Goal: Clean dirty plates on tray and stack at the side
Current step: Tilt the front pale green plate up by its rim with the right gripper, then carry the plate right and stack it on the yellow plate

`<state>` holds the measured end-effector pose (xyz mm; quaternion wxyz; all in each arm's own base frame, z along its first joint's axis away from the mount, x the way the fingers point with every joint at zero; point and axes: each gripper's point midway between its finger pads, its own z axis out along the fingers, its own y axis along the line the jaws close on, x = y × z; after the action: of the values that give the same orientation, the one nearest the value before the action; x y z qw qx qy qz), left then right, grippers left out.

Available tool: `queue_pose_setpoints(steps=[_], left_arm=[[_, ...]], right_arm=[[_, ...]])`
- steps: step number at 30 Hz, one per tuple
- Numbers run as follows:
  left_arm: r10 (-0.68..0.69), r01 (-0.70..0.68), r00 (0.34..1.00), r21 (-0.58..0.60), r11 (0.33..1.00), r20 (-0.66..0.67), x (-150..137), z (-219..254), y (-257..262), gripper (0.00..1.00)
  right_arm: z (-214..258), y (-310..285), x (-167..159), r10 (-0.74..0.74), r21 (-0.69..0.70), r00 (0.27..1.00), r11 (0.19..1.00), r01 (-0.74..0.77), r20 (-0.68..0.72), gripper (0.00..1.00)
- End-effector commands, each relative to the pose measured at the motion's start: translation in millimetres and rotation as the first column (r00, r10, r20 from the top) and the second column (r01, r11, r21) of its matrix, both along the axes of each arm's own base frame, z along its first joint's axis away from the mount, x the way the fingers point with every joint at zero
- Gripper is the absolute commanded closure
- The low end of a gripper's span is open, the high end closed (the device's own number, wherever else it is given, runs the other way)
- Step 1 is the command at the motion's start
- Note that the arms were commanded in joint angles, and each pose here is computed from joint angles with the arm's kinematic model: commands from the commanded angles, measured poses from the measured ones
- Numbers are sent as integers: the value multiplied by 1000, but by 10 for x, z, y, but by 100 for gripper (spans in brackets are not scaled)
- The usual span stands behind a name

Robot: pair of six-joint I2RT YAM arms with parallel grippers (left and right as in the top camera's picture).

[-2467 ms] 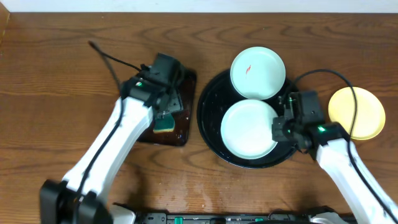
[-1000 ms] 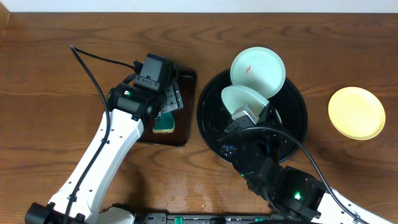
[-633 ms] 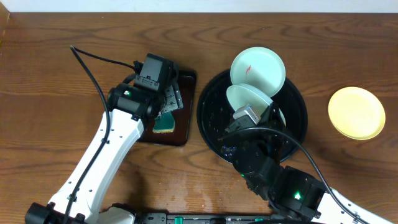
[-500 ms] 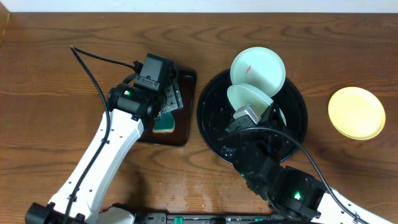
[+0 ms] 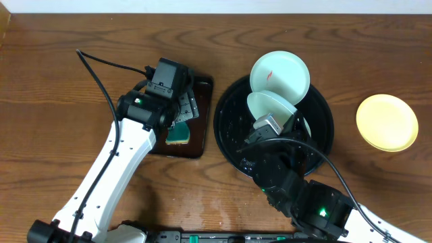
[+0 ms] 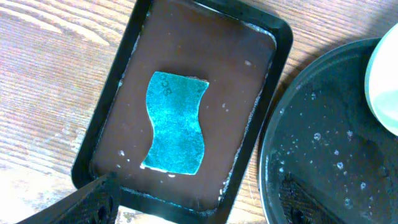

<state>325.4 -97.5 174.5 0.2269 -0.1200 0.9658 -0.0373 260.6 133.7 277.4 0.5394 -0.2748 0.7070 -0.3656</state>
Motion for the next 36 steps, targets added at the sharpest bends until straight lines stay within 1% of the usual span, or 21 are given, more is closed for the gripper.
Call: queue_pose_setpoints(steps=[1,18,20,22,23,24,25,26,27,28,29,30,31,32,33,34,35,36], left_arm=[[2,-2,1000,1,1000,19,44,71,11,18],[2,-2,1000,1,1000,18,43,70,12,18],[2,-2,1000,1,1000,18,43,70,12,18],[2,-2,1000,1,1000,18,43,70,12,18],[2,-2,1000,1,1000,18,43,70,12,18],[2,-2,1000,1,1000,18,43,70,12,18],[2,-2,1000,1,1000,19,44,71,11,18],[2,-2,1000,1,1000,19,44,71,12,18],[2,-2,1000,1,1000,18,43,70,12,18],[2,-2,1000,1,1000,19,44,71,11,18],[2,-2,1000,1,1000,18,43,70,12,18],[2,-2,1000,1,1000,18,43,70,12,18],[2,-2,1000,1,1000,18,43,70,12,18],[2,-2,1000,1,1000,19,44,71,11,18],[2,-2,1000,1,1000,18,43,70,12,18],[2,-2,1000,1,1000,18,43,70,12,18],[2,-2,1000,1,1000,18,43,70,12,18],[2,-2,1000,1,1000,19,44,71,11,18]], right_arm=[[79,-3,-14,-12,3,1000,1000,12,18,99],[78,-4,-14,-12,3,1000,1000,12,18,99],[65,4,-11,-17,45,1000,999,16,25,99],[-14,82,3,2,153,1000,988,-5,19,99],[-109,159,12,44,145,999,989,-41,-20,99],[-166,166,17,50,98,998,994,-45,-43,99],[-169,83,34,2,43,999,999,0,-36,99],[-124,-44,50,-78,26,997,997,78,1,99],[-106,-125,76,-136,76,990,988,133,32,99],[-250,28,122,-62,200,998,978,65,-20,99],[-394,196,113,46,190,994,982,-27,-101,99],[-444,222,103,74,152,988,987,-53,-132,99],[-424,137,105,31,125,993,992,-16,-118,99],[-334,-37,114,-69,127,996,989,76,-58,99],[-254,-171,117,-153,176,988,973,151,0,99],[-275,-143,139,-142,219,990,966,140,-9,99],[-350,-28,151,-67,193,996,978,78,-63,99],[-409,50,144,-5,115,994,993,18,-112,99]])
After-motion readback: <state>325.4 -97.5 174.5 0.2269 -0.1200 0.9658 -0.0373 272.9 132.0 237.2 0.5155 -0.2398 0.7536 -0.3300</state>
